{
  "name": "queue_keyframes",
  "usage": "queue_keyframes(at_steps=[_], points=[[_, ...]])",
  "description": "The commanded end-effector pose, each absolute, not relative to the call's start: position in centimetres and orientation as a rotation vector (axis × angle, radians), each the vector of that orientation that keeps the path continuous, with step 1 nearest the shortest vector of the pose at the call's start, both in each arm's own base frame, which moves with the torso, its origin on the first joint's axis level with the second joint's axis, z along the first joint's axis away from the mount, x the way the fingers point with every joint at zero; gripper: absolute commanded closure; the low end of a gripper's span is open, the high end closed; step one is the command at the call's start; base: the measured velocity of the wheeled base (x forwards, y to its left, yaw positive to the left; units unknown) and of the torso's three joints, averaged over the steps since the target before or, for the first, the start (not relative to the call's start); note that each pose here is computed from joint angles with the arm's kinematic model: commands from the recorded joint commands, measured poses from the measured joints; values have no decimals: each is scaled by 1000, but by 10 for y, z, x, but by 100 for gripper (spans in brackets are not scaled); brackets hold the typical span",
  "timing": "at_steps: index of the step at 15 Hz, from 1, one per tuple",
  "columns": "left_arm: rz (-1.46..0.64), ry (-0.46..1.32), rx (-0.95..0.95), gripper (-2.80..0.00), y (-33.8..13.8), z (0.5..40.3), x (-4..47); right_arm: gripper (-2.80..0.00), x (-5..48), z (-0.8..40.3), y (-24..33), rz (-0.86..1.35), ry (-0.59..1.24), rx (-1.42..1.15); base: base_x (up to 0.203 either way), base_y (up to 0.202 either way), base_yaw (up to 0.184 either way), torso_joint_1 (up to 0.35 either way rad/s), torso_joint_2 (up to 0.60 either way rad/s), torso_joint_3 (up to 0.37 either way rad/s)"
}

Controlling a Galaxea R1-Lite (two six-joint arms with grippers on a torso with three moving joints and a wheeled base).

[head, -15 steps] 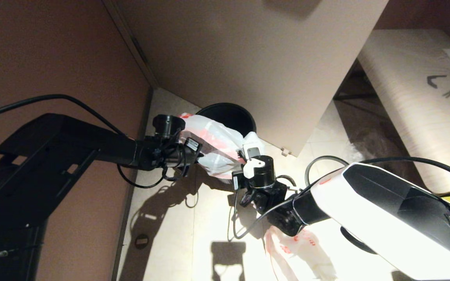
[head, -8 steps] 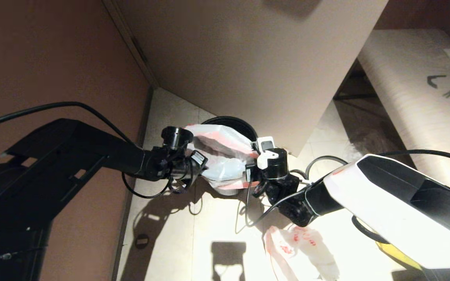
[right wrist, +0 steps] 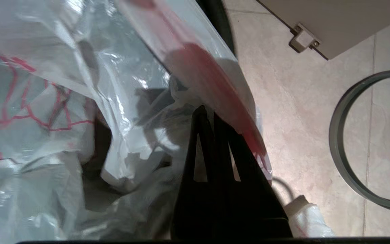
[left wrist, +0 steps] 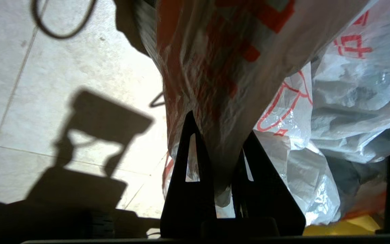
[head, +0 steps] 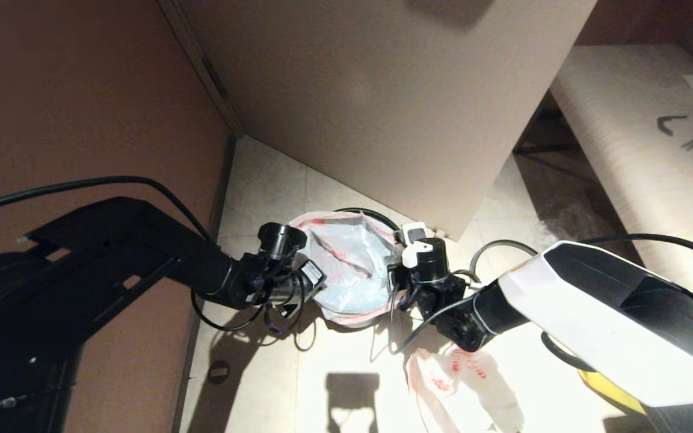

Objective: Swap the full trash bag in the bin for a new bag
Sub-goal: Put the new garbage bag on the trash can

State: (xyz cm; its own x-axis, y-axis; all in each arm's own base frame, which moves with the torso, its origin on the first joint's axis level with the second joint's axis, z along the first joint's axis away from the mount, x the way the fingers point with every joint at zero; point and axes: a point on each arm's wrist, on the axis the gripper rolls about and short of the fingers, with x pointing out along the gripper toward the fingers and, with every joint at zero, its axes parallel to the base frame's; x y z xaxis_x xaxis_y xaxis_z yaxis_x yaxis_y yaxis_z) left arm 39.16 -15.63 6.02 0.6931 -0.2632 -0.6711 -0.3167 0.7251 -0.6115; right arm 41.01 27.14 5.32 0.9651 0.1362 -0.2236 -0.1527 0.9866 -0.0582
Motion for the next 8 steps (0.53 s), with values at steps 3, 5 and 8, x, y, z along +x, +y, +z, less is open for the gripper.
queue_keyframes(at_steps=[3,5,8], points=[[44,853,-758,0,-159,47,393,0,421,54,260,111,223,-73,0,0,0,0,0,0],[42,861,-754,0,-160,43,392,0,428,56,260,104,202,-60,0,0,0,0,0,0],[42,871,-744,0,-162,41,391,0,440,61,260,103,176,-38,0,0,0,0,0,0]])
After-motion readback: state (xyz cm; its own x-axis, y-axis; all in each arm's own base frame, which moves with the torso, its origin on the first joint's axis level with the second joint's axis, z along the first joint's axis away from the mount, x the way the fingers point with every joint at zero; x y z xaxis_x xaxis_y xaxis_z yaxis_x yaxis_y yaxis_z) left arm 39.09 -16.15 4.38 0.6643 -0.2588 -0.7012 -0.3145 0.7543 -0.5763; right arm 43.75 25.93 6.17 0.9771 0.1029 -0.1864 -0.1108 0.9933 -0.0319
